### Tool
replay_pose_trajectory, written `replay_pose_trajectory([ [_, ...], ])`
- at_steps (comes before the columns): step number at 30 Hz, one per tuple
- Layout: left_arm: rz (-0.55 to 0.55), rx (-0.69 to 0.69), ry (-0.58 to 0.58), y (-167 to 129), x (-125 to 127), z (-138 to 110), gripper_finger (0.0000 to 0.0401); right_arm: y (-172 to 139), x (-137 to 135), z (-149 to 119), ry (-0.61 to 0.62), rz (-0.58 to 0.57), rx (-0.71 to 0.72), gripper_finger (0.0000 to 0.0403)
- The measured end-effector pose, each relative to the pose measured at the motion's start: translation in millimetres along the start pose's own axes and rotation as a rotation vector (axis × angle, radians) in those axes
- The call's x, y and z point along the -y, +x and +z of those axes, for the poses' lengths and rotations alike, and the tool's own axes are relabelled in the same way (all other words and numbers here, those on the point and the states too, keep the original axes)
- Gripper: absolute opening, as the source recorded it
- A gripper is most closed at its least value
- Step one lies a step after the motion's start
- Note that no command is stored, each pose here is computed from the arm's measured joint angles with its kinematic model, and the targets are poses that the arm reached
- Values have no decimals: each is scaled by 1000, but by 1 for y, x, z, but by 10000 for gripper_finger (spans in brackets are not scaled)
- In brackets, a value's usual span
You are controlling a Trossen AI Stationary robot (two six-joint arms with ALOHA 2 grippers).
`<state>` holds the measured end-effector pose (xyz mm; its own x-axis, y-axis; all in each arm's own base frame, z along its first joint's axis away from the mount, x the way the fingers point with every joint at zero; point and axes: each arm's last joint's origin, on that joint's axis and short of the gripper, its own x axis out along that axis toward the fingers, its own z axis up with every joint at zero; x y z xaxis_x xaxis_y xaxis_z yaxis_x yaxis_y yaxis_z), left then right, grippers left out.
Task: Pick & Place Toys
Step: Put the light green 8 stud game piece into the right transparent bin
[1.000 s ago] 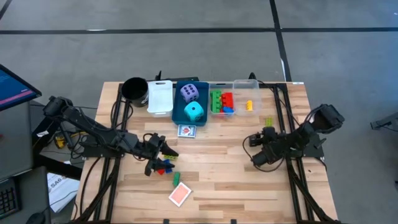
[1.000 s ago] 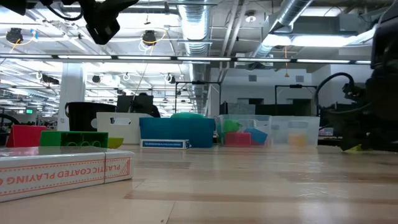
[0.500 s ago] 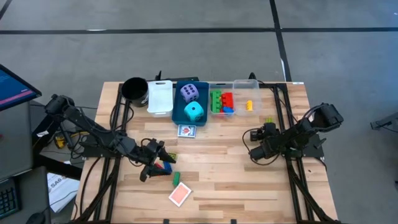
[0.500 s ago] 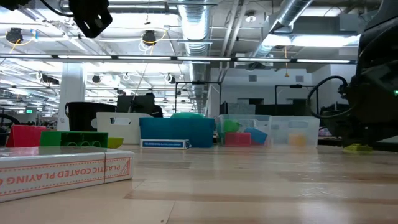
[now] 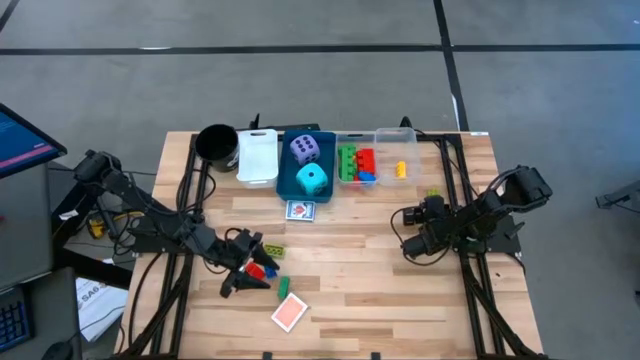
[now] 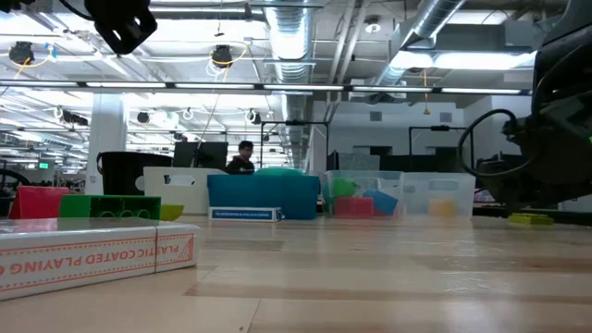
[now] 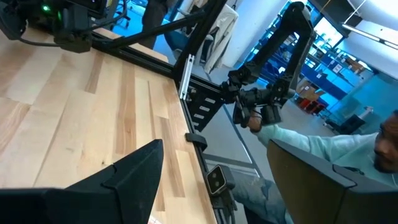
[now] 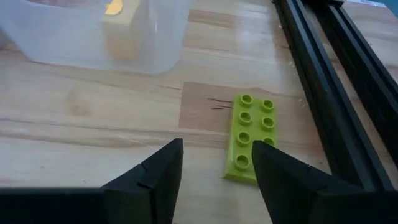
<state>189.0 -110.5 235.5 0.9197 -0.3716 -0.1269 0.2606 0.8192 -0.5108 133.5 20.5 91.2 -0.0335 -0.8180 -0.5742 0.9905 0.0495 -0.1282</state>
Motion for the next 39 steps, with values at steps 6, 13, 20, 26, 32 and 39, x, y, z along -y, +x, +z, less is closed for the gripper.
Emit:
replay_pose_trajectory([
  [6, 0, -1, -1, 0, 0, 0, 282, 1, -1, 1, -17, -9, -7, 184],
  [13, -5, -6, -3, 0, 0, 0, 282, 7, -2, 2, -49, -50, -78, 175],
  [20, -57, -40, -3, 0, 2, -1, 282, 9, -3, 3, -54, -75, -111, 165],
  [26, -85, -57, 6, -1, 5, -4, 282, 11, -3, 4, -73, -87, -137, 158],
  [32, -106, -70, 10, -2, 10, -7, 282, 11, -5, 3, -63, -74, -138, 151],
  [39, -125, -81, 13, -3, 14, -9, 282, 11, -11, 2, -97, -12, -122, 149],
])
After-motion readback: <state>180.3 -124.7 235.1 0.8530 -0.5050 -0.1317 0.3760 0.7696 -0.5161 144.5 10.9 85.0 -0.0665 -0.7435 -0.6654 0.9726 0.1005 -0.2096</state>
